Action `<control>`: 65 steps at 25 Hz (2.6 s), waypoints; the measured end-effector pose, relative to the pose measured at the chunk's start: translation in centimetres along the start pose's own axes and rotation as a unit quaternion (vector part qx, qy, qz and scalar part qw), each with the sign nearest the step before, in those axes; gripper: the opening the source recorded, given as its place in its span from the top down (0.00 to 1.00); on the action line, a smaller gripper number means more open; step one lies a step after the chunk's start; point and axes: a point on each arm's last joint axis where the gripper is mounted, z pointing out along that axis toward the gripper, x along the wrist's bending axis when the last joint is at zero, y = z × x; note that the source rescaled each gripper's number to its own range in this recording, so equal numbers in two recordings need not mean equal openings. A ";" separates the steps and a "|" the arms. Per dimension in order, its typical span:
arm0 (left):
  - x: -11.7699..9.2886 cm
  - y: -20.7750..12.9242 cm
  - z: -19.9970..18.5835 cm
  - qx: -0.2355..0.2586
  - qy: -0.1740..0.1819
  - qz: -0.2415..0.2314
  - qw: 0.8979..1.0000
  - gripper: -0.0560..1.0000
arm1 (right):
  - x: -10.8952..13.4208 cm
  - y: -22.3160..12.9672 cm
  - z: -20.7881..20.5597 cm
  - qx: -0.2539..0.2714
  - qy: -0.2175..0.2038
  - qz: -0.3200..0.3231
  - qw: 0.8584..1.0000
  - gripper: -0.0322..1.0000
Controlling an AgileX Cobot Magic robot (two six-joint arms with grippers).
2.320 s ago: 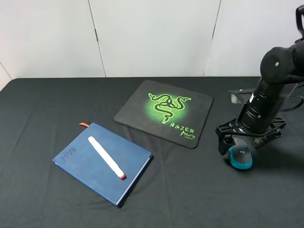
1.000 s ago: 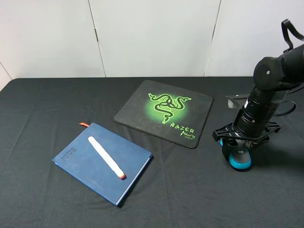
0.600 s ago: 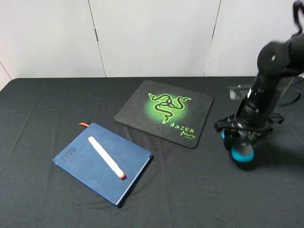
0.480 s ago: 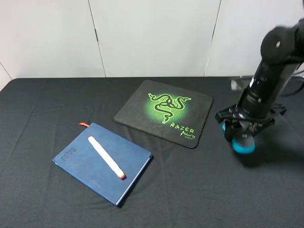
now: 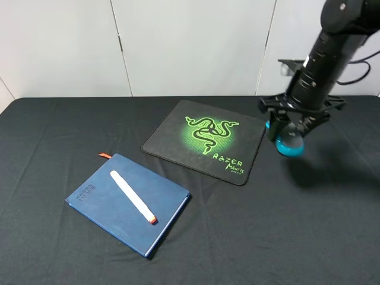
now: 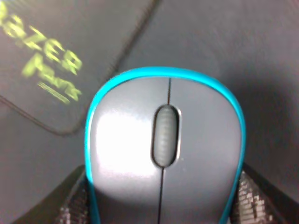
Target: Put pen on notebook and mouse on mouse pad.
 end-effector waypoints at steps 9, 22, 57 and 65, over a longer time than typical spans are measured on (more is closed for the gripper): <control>0.0 0.0 0.0 0.000 0.000 0.000 1.000 0.00 | 6.2 5.0 2.5 0.016 0.001 -0.077 0.997 0.94; 0.0 0.0 0.0 0.000 0.000 0.000 1.000 0.00 | 9.7 10.5 7.6 0.002 0.028 -0.099 0.995 0.94; 0.0 0.0 0.0 0.000 0.000 0.000 1.000 0.00 | 9.9 11.0 6.8 -0.014 0.030 -0.122 0.992 0.00; 0.0 0.0 0.0 0.000 0.000 0.000 1.000 0.00 | 10.3 10.3 1.4 -0.059 0.034 -0.129 0.989 0.00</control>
